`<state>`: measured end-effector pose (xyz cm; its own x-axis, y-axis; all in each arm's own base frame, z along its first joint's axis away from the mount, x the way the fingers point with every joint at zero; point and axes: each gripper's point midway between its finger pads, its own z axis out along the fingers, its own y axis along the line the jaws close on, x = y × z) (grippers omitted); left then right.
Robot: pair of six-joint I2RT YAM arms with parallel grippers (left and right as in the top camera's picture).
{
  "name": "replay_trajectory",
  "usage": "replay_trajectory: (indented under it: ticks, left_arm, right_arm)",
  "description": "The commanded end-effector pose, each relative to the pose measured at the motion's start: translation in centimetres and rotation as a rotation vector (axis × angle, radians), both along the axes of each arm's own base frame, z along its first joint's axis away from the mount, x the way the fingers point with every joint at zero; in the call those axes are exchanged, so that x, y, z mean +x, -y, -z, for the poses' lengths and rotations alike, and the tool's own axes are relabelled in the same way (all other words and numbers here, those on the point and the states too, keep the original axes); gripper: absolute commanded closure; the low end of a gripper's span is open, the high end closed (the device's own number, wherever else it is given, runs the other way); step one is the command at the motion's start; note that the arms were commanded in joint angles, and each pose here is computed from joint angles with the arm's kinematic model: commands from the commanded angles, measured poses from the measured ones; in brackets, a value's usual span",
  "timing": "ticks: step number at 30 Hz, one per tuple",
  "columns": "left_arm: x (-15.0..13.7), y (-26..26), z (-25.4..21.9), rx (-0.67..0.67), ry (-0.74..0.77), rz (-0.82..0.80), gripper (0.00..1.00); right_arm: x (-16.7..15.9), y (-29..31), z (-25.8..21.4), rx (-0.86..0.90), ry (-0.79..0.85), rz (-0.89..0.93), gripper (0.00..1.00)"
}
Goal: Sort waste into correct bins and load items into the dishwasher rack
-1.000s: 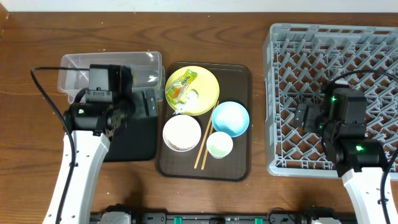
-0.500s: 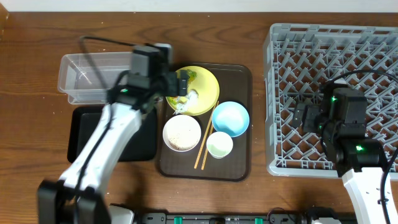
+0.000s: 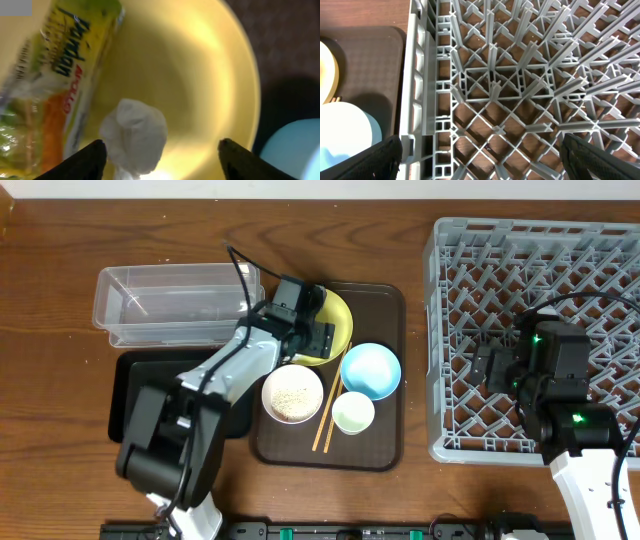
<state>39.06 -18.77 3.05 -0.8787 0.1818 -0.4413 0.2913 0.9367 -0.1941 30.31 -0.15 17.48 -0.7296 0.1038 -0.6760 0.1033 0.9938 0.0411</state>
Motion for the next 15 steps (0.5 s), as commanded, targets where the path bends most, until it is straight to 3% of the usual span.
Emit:
replay_trajectory:
  ticks: [1, 4, 10, 13, 15]
  left_arm:
    - [0.16, 0.27, 0.38, 0.004, -0.010, 0.013, 0.35]
    - [-0.06, 0.18, 0.79, 0.009, -0.023, 0.013, 0.42]
    - [-0.08, 0.17, 0.82, 0.010, -0.024, 0.013, 0.73]
    - [-0.07, 0.18, 0.81, 0.010, -0.024, 0.013, 0.78]
    - [-0.06, 0.18, 0.81, 0.009, -0.024, 0.013, 0.87]
  right_arm:
    - [0.30, -0.33, -0.84, 0.000, 0.021, -0.016, 0.01]
    - [0.31, -0.33, -0.85, 0.000, 0.022, -0.016, 0.01]
    - [0.25, -0.33, -0.79, 0.000, 0.018, -0.016, 0.01]
    - [0.25, -0.32, -0.79, -0.001, 0.018, -0.016, 0.01]
    - [0.25, -0.33, -0.79, 0.000, 0.018, -0.016, 0.01]
